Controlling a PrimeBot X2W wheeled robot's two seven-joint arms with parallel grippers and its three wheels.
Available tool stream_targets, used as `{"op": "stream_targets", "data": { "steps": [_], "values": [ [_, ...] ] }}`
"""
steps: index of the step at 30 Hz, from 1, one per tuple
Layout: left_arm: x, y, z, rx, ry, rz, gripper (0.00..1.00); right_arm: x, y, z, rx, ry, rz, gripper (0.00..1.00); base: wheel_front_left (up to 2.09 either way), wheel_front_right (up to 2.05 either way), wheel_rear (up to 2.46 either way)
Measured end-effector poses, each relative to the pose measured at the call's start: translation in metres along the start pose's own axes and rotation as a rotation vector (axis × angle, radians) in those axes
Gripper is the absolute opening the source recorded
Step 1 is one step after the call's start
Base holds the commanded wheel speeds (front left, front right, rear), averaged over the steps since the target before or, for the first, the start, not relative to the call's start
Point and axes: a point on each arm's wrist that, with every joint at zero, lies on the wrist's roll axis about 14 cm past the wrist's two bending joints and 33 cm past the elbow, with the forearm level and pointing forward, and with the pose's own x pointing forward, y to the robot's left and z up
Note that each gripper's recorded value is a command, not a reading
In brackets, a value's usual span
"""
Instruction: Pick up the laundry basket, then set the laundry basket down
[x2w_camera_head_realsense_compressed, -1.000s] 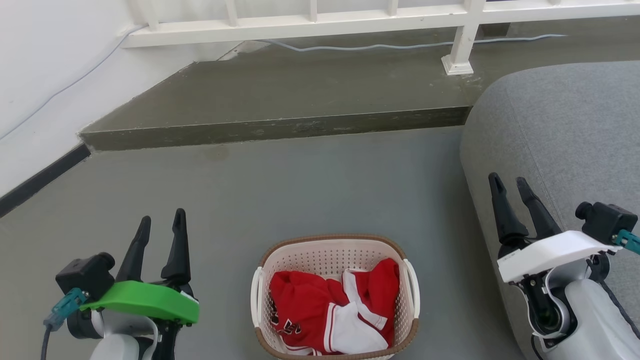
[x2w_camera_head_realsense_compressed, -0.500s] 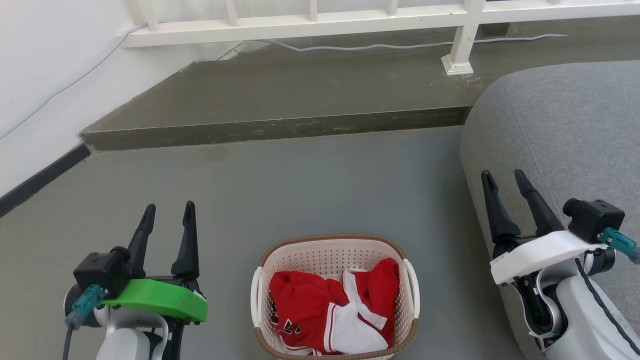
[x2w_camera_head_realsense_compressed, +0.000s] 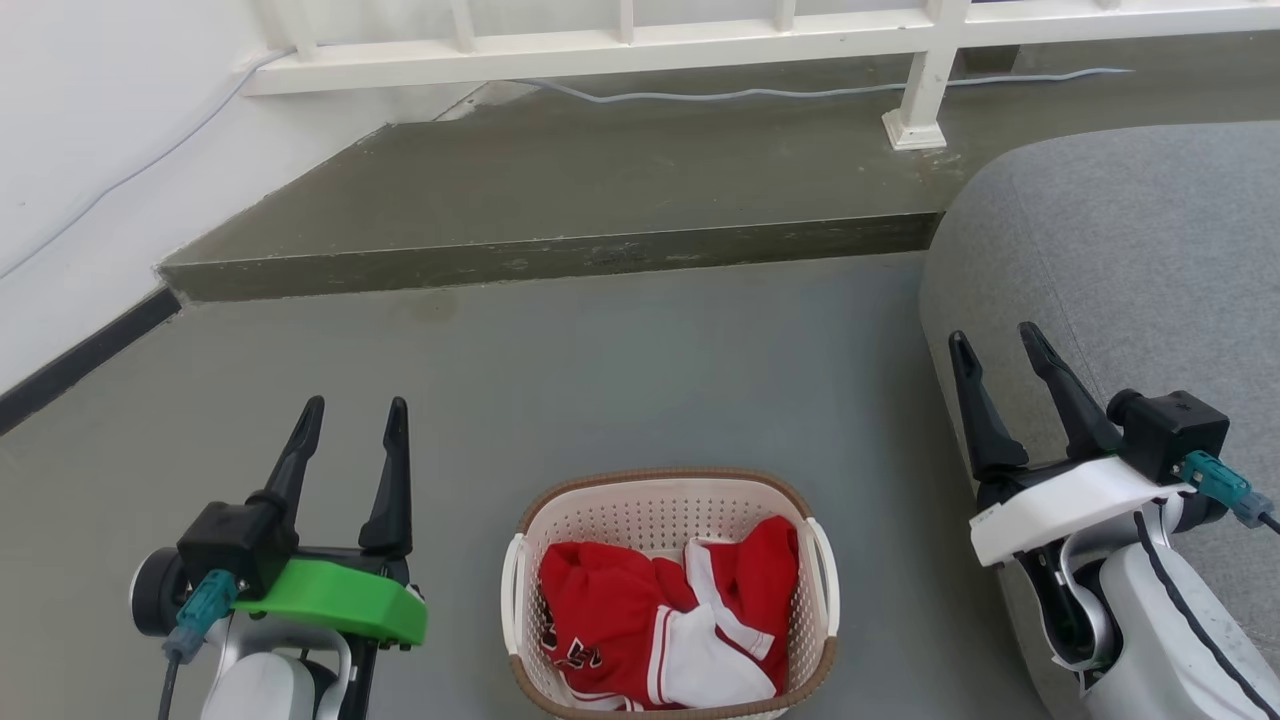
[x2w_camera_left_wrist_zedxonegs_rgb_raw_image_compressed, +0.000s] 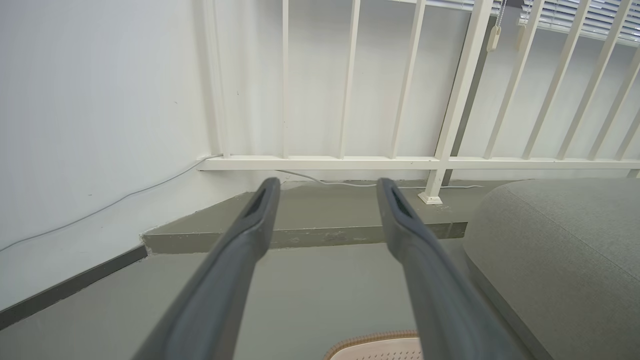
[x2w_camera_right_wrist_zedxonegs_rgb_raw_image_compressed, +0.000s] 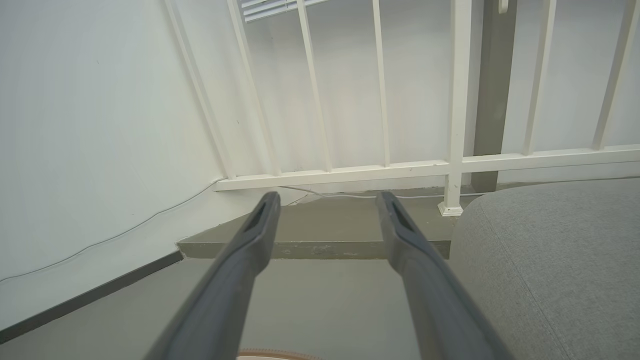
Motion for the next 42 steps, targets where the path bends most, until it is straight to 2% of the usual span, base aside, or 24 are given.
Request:
{"op": "stream_targets", "data": {
  "steps": [26,42],
  "values": [
    [0.002,0.003,-0.009,-0.009,0.026,0.003,1.00,0.000,-0.006,-0.006,0.013,0.012,-0.023,1.00,0.00,0.00,0.00],
    [0.029,0.005,-0.055,-0.064,0.130,0.001,1.00,0.003,-0.043,-0.059,0.026,0.165,-0.117,1.00,0.00,0.00,0.00]
  ]
}}
